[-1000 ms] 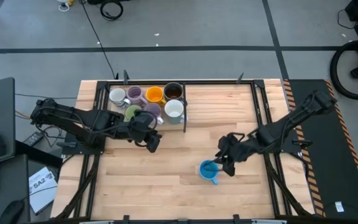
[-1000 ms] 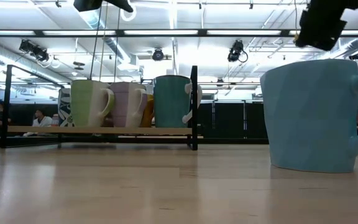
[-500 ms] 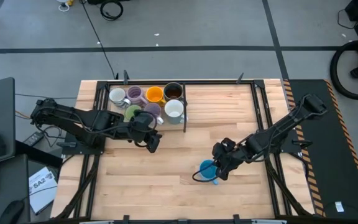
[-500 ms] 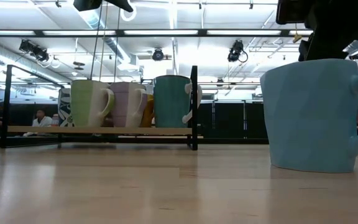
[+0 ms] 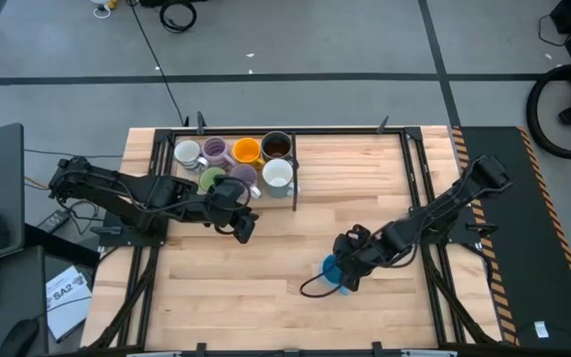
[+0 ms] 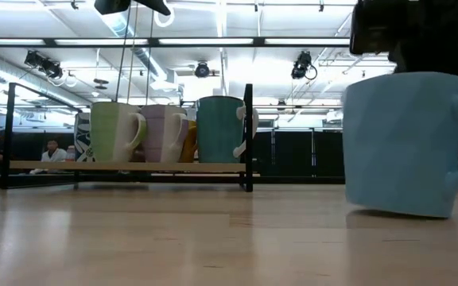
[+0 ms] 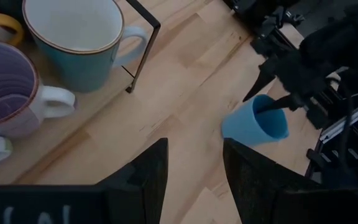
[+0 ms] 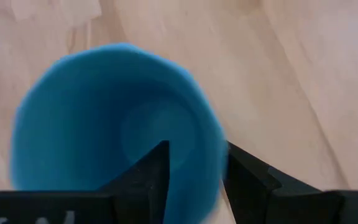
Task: Place coffee mugs
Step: Put the blue mug on the shelf
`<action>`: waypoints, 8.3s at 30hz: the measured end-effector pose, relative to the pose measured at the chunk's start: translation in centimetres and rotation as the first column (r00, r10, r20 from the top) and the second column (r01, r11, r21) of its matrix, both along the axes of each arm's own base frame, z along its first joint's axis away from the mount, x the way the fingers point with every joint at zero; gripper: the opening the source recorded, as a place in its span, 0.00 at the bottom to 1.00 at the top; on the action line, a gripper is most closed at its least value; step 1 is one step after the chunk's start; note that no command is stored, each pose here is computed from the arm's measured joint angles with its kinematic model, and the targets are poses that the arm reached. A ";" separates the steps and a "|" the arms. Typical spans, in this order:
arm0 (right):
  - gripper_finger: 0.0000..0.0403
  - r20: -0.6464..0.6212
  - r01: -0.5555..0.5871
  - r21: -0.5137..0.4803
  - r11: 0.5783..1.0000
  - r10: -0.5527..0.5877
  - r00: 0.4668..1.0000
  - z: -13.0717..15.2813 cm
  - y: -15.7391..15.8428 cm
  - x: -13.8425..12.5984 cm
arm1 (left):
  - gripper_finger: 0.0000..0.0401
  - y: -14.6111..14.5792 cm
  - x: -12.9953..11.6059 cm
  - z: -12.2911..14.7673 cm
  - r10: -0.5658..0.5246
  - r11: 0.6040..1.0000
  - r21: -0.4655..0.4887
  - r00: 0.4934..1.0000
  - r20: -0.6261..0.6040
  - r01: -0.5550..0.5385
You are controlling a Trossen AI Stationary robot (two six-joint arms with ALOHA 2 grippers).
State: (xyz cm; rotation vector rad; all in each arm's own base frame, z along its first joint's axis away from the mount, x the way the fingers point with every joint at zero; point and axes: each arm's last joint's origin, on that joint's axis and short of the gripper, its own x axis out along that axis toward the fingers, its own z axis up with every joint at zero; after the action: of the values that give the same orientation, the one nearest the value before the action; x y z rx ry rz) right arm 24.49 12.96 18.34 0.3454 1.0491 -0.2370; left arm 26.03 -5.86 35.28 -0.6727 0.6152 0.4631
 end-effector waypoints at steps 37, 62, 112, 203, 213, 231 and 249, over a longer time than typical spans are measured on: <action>0.07 0.369 -0.065 -0.053 0.996 0.080 0.926 7.4 -3.4 14.9 | 0.40 -8.9 -5.8 0.6 -0.428 0.903 0.010 0.903 -0.034 0.429; 0.08 0.127 -0.069 -0.067 0.995 0.077 0.989 0.6 -6.1 24.0 | 0.40 -10.8 -7.4 0.6 -0.506 0.862 -0.001 0.862 -0.035 0.506; 0.43 0.176 -0.057 -0.043 0.997 0.064 0.982 0.0 -7.0 24.2 | 0.40 -10.7 -7.3 0.6 -0.493 0.869 0.020 0.869 -0.032 0.494; 0.43 0.090 -0.301 -0.266 0.916 0.335 0.938 8.9 4.0 3.6 | 0.40 -3.3 -2.8 -15.6 0.111 0.991 -0.048 0.960 -0.256 -0.128; 0.43 0.101 -0.298 -0.265 0.917 0.333 0.937 8.9 4.0 3.8 | 0.40 -3.5 -2.5 -16.3 0.104 0.991 -0.052 0.954 -0.281 -0.124; 0.43 0.104 -0.298 -0.264 0.918 0.334 0.937 8.9 4.0 3.8 | 0.20 -3.5 -2.5 -16.3 0.096 0.991 -0.062 0.953 -0.288 -0.118; 0.43 0.108 -0.297 -0.263 0.918 0.333 0.937 9.0 4.0 3.8 | 0.09 -3.1 -3.4 -12.7 0.122 0.992 0.042 0.877 -0.466 -0.115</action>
State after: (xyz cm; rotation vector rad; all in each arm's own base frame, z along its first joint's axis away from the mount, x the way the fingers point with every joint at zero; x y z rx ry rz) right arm 28.33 16.97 27.31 -0.0308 0.8984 -0.0448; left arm 22.65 -8.98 22.53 -0.5889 1.0310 0.7556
